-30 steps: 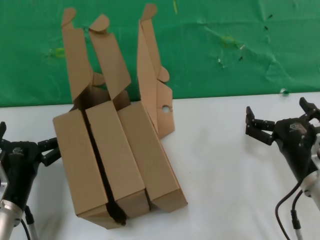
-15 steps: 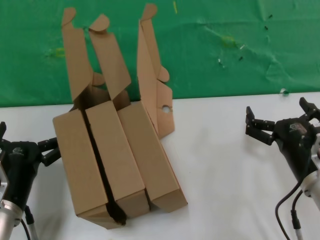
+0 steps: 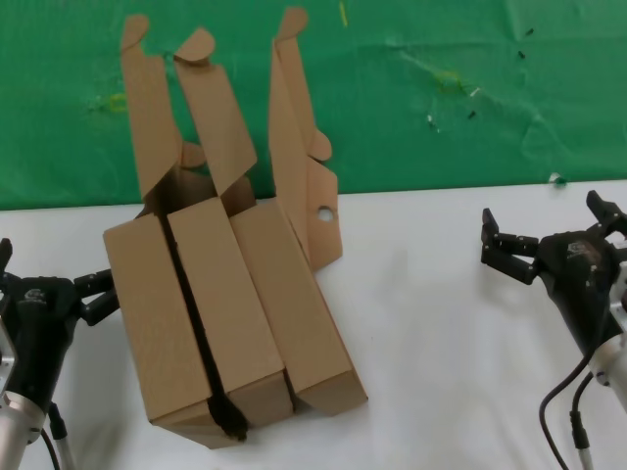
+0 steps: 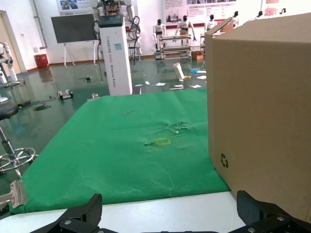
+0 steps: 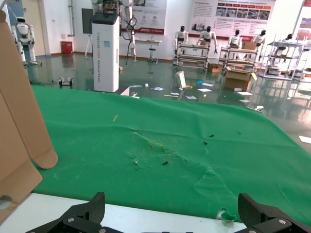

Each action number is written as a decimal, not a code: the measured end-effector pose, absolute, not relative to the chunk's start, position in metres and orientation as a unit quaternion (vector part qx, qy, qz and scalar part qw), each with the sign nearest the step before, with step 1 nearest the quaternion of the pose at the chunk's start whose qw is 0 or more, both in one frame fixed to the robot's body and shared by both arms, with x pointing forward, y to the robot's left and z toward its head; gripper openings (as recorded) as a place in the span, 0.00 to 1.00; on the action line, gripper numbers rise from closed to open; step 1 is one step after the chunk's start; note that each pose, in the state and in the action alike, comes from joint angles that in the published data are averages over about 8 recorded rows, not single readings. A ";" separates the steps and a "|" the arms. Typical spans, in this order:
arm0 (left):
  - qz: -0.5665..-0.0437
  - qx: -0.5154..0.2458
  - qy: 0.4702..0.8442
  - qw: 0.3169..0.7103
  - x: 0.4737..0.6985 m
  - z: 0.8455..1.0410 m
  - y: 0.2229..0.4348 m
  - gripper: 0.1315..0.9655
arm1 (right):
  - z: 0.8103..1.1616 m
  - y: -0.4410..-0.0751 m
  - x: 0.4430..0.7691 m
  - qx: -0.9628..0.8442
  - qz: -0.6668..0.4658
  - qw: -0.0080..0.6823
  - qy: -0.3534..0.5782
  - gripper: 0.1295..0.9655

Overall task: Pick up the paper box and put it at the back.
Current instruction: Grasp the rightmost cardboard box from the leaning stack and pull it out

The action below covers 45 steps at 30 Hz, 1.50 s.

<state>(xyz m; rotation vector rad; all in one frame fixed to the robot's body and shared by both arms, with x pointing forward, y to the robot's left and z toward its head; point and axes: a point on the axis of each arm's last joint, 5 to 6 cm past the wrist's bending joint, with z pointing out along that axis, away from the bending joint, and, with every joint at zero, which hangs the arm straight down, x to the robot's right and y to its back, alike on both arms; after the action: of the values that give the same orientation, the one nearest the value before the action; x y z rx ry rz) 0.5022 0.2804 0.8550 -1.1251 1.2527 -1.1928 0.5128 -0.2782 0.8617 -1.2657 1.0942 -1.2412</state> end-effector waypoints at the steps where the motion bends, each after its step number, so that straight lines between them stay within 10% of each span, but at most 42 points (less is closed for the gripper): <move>1: -0.496 -0.468 0.521 0.513 0.502 0.855 0.280 1.00 | 0.862 -0.278 0.513 -0.524 -0.514 0.505 0.453 1.00; 32: -0.496 -0.468 0.521 0.513 0.502 0.855 0.280 0.97 | 0.875 -0.297 0.489 -0.547 -0.493 0.545 0.401 1.00; 45: -0.496 -0.468 0.521 0.513 0.502 0.855 0.280 0.76 | 0.905 -0.363 0.472 -0.635 -0.422 0.580 0.288 1.00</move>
<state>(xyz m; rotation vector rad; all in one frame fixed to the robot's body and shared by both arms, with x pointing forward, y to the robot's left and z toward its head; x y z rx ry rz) 0.5022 0.2804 0.8550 -1.1250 1.2527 -1.1928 0.4718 -0.3630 0.9054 -1.4848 0.6728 -0.9855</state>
